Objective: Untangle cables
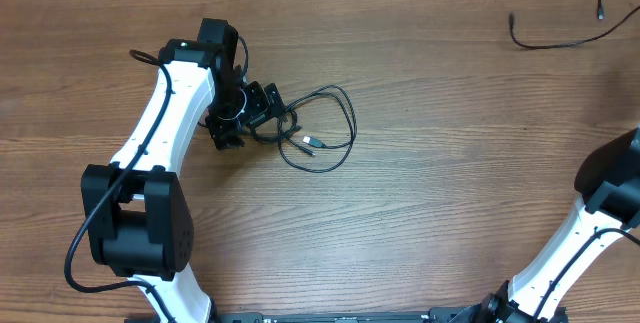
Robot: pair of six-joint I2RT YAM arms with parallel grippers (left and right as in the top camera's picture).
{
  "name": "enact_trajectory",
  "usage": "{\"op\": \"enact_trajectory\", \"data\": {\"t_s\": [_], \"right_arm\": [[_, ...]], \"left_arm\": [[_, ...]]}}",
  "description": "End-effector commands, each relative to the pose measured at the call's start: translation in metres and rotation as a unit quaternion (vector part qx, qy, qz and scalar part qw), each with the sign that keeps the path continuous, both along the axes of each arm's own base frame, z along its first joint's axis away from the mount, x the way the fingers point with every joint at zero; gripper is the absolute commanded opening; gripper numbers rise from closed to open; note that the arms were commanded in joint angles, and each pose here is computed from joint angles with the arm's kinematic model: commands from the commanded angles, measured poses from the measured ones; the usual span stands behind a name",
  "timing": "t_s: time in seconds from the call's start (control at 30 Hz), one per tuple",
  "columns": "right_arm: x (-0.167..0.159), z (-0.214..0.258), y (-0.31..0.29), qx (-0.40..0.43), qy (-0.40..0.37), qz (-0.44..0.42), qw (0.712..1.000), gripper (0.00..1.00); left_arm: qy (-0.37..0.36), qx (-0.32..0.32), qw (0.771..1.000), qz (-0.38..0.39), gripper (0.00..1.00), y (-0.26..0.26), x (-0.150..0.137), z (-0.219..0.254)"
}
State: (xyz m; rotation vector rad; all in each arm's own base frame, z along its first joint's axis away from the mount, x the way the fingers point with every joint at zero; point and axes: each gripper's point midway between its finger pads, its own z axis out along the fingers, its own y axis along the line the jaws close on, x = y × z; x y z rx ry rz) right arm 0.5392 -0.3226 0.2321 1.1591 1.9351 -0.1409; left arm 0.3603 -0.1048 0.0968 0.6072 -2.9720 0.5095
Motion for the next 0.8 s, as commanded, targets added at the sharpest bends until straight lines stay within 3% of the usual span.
{"op": "enact_trajectory", "data": {"t_s": [0.0, 0.23, 0.33, 0.4, 0.5, 0.6, 0.77], "right_arm": [[-0.002, -0.013, -0.002, -0.006, 0.009, -0.008, 1.0, 0.04], [0.007, -0.05, -0.002, -0.002, 0.007, -0.001, 1.0, 0.07], [0.007, -0.059, -0.002, -0.001, 0.01, -0.001, 1.0, 0.17], [0.007, -0.062, -0.001, 0.002, 0.011, 0.001, 1.0, 0.31], [0.007, -0.064, 0.0, 0.004, 0.013, 0.003, 1.0, 0.73], [0.012, -0.065, 0.009, 0.022, 0.005, 0.028, 0.999, 1.0], [0.016, -0.069, 0.027, 0.068, -0.004, 0.074, 0.995, 1.0]], "left_arm": [[-0.013, 0.002, 1.0, -0.013, 1.0, -0.002, 0.003, 0.005], [-0.013, 0.002, 1.0, -0.013, 0.99, -0.002, 0.003, 0.005], [-0.013, 0.002, 1.0, -0.013, 1.0, -0.002, 0.003, 0.005], [-0.013, 0.002, 1.0, -0.013, 1.0, -0.002, 0.003, 0.005], [-0.013, 0.002, 1.0, -0.013, 1.0, -0.002, 0.003, 0.005], [-0.013, 0.002, 1.0, -0.013, 1.0, -0.002, 0.003, 0.005], [-0.013, 0.002, 1.0, -0.013, 1.0, -0.002, 0.003, 0.005]]}}
